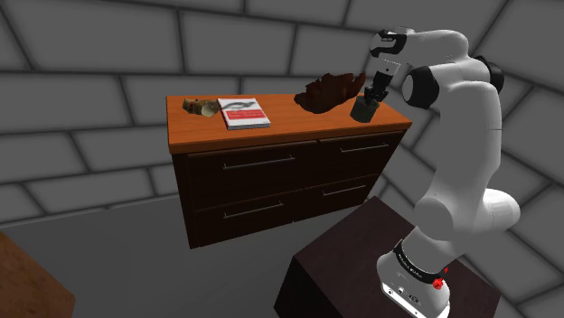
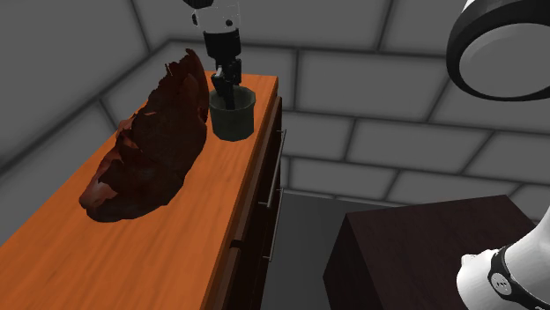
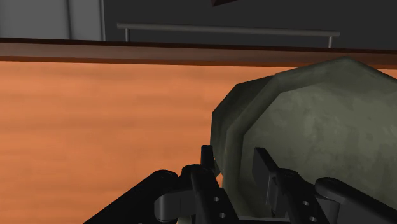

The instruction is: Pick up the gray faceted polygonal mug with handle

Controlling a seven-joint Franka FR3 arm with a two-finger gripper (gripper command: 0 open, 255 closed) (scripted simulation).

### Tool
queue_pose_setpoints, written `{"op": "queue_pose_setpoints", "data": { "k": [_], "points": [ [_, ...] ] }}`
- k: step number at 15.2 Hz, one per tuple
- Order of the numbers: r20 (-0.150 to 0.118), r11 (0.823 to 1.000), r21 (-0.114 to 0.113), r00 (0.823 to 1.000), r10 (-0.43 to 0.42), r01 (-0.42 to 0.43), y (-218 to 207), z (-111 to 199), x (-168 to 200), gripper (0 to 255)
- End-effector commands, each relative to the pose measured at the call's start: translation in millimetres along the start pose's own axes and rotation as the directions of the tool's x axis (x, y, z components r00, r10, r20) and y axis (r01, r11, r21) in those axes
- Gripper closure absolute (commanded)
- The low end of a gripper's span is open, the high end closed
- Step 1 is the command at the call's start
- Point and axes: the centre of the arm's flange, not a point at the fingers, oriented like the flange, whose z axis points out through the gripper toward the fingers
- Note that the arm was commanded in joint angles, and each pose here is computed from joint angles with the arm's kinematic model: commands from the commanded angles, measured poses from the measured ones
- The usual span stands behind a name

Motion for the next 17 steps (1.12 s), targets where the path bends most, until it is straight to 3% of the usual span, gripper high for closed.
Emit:
{"op": "queue_pose_setpoints", "data": {
  "k": [1,5,17],
  "points": [
    [0.000,1.000,0.001,1.000,-0.001,0.001,-1,0,0,255],
    [0.000,1.000,0.001,1.000,-0.001,0.001,0,0,0,255],
    [0.000,1.000,0.001,1.000,-0.001,0.001,-8,-63,-4,255]
  ]
}}
